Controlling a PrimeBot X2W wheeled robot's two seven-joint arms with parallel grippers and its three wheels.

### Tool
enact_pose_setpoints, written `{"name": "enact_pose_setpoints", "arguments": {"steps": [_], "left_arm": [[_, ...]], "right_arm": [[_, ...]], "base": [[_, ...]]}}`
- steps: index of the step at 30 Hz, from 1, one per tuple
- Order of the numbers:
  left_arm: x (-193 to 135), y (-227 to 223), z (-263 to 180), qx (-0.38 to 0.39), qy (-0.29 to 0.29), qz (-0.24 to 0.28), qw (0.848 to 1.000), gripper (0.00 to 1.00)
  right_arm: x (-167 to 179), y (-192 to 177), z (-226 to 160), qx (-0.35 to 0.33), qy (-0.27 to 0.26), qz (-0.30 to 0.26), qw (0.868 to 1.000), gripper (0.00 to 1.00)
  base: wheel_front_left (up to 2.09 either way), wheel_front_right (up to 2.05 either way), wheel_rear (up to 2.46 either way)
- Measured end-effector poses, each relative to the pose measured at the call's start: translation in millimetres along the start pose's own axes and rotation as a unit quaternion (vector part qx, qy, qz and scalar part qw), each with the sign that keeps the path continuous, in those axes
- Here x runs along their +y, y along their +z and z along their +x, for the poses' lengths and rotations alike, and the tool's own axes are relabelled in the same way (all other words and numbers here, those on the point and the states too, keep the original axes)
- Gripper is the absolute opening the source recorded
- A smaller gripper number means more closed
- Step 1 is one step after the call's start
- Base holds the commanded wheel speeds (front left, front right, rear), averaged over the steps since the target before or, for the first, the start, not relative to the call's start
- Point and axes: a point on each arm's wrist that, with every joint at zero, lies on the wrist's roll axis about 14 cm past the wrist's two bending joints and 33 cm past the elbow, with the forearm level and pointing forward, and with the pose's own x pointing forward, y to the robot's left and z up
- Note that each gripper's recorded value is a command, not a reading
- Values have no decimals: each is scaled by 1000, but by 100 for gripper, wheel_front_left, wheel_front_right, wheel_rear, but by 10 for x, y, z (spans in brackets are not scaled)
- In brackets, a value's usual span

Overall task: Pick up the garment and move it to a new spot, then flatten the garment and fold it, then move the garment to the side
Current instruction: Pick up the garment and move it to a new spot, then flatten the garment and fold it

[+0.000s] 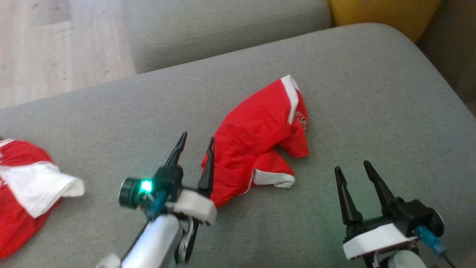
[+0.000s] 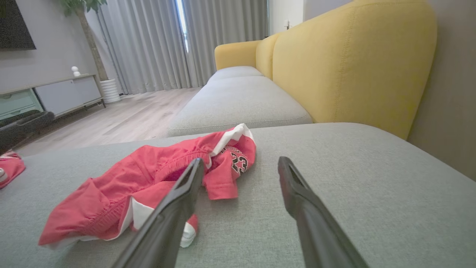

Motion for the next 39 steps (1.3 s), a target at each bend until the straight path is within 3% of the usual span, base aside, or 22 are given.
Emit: {"name": "enact_pose_setpoints", "arguments": {"steps": [10, 16, 23, 39], "left_arm": [[609, 260, -993, -74, 175, -16, 982, 100], [679, 246, -1604, -83, 234, -11, 969, 100], [736, 100, -1992, -69, 273, -14, 959, 100], [767, 75, -2049, -65, 274, 4, 960, 100]], "right_arm": [[195, 9, 52, -4, 37, -12, 999, 100], [243, -20, -106, -2, 47, -20, 999, 100], [270, 16, -217, -11, 53, -23, 998, 100], [367, 23, -210, -12, 69, -23, 997, 100]], "base": [[0, 0, 0], [0, 0, 0], [0, 0, 0], [0, 0, 0]]}}
